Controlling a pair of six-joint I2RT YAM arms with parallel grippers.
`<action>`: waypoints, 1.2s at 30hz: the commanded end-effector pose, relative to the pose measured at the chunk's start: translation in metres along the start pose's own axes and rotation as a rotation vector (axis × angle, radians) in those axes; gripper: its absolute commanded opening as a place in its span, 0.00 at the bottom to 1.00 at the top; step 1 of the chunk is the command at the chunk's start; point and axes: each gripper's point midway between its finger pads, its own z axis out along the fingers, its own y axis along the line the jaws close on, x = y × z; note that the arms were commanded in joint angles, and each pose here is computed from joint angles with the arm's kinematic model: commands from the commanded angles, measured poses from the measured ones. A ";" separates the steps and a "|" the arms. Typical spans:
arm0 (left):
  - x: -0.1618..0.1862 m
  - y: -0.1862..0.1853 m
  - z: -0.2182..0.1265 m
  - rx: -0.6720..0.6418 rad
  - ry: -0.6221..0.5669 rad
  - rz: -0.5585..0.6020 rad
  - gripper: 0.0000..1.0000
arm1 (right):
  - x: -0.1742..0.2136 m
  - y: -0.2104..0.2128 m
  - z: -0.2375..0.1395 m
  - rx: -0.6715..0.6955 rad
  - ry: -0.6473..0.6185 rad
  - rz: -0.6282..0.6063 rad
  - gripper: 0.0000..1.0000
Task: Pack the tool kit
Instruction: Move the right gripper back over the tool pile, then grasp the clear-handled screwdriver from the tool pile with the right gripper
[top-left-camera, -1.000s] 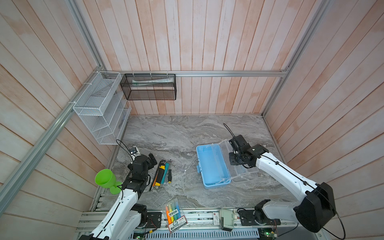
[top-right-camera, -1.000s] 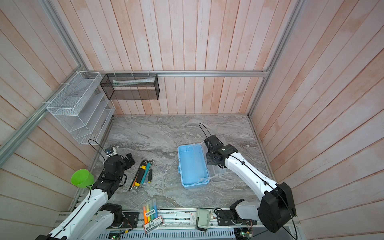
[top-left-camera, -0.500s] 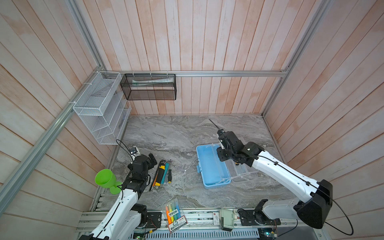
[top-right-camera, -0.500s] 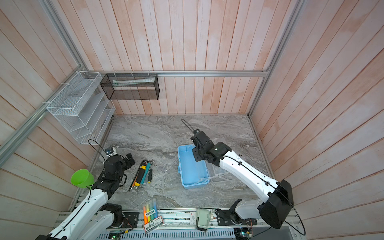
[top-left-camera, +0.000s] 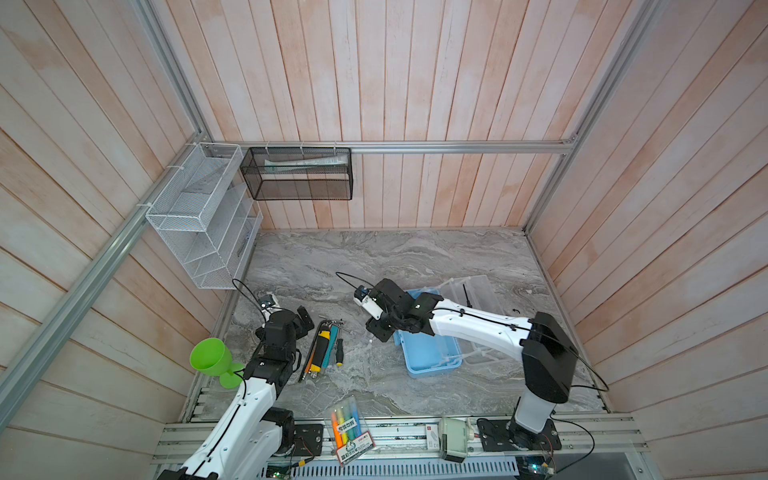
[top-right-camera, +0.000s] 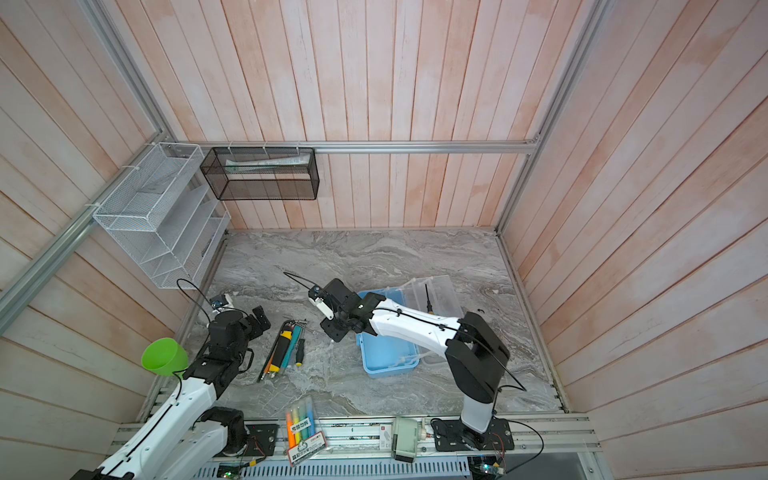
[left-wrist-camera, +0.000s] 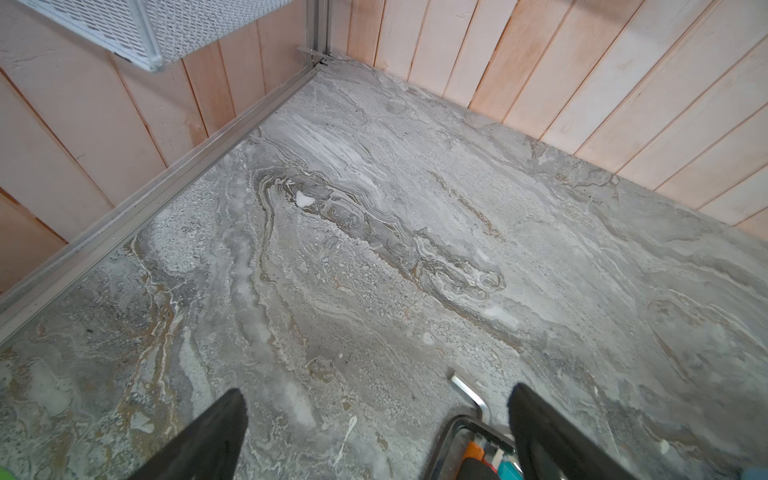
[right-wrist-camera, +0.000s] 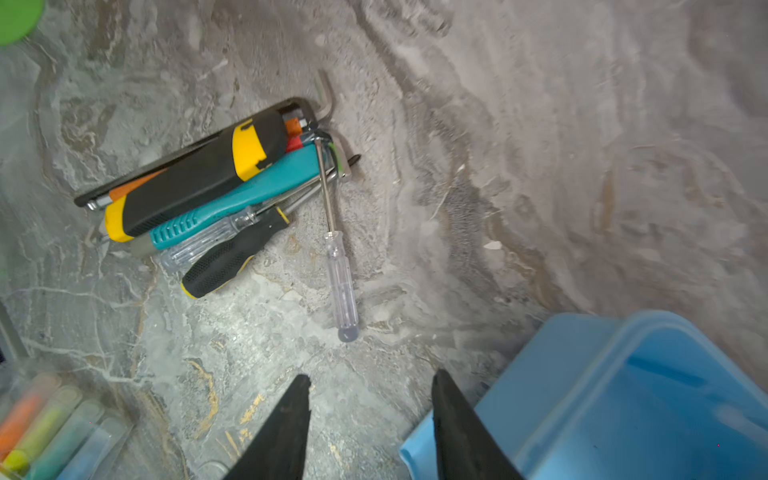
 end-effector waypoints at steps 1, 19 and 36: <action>-0.005 -0.001 0.000 0.005 -0.007 -0.012 1.00 | -0.002 0.015 0.019 -0.061 0.031 -0.077 0.48; -0.005 0.000 -0.001 0.002 -0.009 -0.014 1.00 | 0.027 0.024 0.092 -0.063 0.188 -0.101 0.45; -0.005 0.000 -0.001 0.000 -0.008 -0.013 1.00 | 0.040 0.016 0.092 -0.006 0.197 -0.054 0.11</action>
